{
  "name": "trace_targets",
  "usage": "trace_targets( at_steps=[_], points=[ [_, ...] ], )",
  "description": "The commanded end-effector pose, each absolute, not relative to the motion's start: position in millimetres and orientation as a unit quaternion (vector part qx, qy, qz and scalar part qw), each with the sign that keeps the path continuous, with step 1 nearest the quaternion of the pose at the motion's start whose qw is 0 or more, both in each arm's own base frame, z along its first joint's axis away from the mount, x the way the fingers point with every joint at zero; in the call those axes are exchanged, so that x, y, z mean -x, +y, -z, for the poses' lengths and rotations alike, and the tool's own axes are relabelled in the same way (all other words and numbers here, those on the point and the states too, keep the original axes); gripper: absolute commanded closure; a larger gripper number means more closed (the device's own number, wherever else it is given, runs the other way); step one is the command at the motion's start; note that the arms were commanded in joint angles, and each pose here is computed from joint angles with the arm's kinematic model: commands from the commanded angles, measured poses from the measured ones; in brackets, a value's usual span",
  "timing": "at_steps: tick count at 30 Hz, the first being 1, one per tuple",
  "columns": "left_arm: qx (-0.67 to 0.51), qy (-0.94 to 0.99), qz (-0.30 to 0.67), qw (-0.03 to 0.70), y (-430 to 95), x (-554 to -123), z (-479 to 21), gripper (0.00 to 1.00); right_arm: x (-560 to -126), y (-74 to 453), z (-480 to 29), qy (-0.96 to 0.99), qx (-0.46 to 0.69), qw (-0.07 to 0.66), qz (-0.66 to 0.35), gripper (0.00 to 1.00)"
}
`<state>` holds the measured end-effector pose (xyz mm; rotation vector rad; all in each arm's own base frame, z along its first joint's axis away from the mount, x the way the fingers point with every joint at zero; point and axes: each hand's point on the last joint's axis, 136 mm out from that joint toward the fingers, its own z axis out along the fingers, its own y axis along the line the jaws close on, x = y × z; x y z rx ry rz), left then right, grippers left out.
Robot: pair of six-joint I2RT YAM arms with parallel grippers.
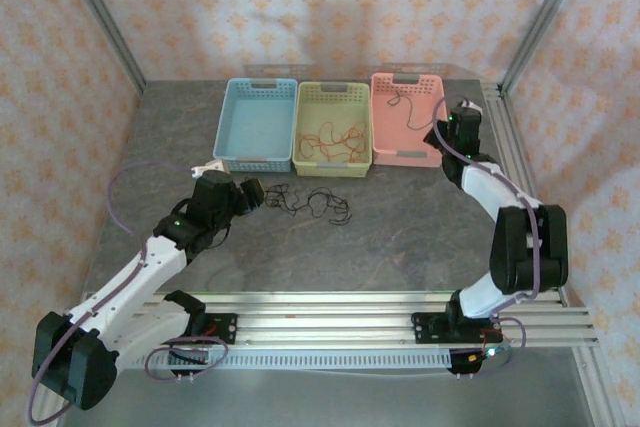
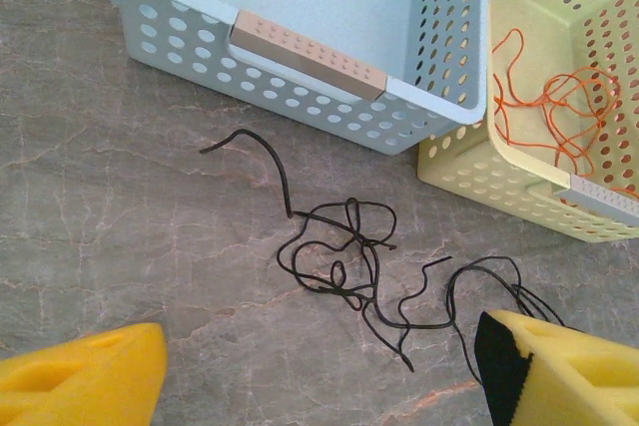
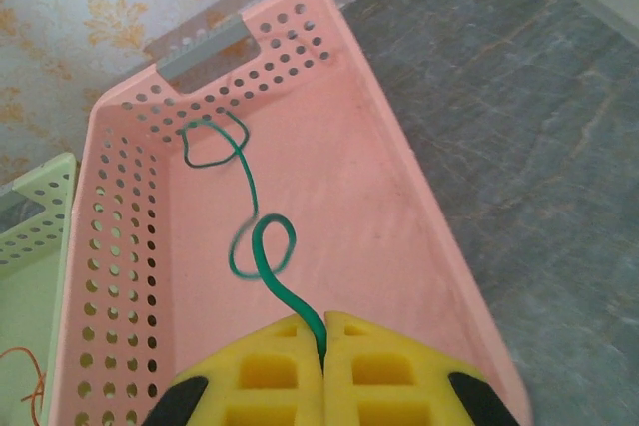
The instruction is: Untangle the cables
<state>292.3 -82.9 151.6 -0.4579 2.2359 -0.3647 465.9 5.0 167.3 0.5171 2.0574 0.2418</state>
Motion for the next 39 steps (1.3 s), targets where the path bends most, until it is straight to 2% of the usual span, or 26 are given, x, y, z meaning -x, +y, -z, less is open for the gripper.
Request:
trace_targets(
  at_steps=[1, 10, 17, 18, 20, 21, 23, 25, 31, 39],
  points=[
    [0.180, 0.879, 0.136, 0.420, -79.7, -293.5, -155.5, 0.18, -487.2, 9.1, -166.0, 0.846, -0.208, 0.477, -0.114, 1.00],
    [0.181, 0.879, 0.136, 0.420, -79.2, -293.5, -155.3, 0.18, -519.0, 26.5, -116.8, 0.882, -0.192, 0.407, -0.139, 1.00],
    [0.181, 0.879, 0.136, 0.420, -79.2, -293.3, -155.5, 0.18, -519.2, 35.3, -122.4, 0.874, -0.187, 0.416, -0.165, 1.00],
    [0.181, 0.879, 0.136, 0.420, -79.2, -292.9, -155.3, 0.18, -517.2, 36.1, -126.2, 0.873, -0.187, 0.419, -0.167, 0.93],
    [0.182, 0.878, 0.137, 0.421, -78.7, -292.7, -155.6, 0.18, -510.0, 36.1, -132.6, 0.870, -0.191, 0.423, -0.164, 0.70],
    [0.181, 0.878, 0.137, 0.422, -79.0, -292.6, -156.1, 0.18, -506.1, 36.8, -138.6, 0.869, -0.190, 0.429, -0.161, 0.63],
    [0.182, 0.878, 0.137, 0.422, -78.5, -292.0, -155.7, 0.18, -494.9, 36.1, -155.4, 0.862, -0.189, 0.446, -0.146, 0.53],
    [0.184, 0.877, 0.136, 0.422, -77.9, -292.0, -156.0, 0.18, -481.6, 36.9, -177.9, 0.852, -0.187, 0.470, -0.139, 0.49],
    [0.186, 0.875, 0.137, 0.426, -76.9, -291.3, -156.9, 0.17, -431.8, 68.0, -229.4, 0.830, -0.145, 0.516, -0.154, 0.48],
    [0.186, 0.875, 0.138, 0.425, -77.0, -291.1, -156.2, 0.17, -379.1, 150.4, -209.3, 0.846, -0.040, 0.475, -0.239, 0.53]
  ],
)
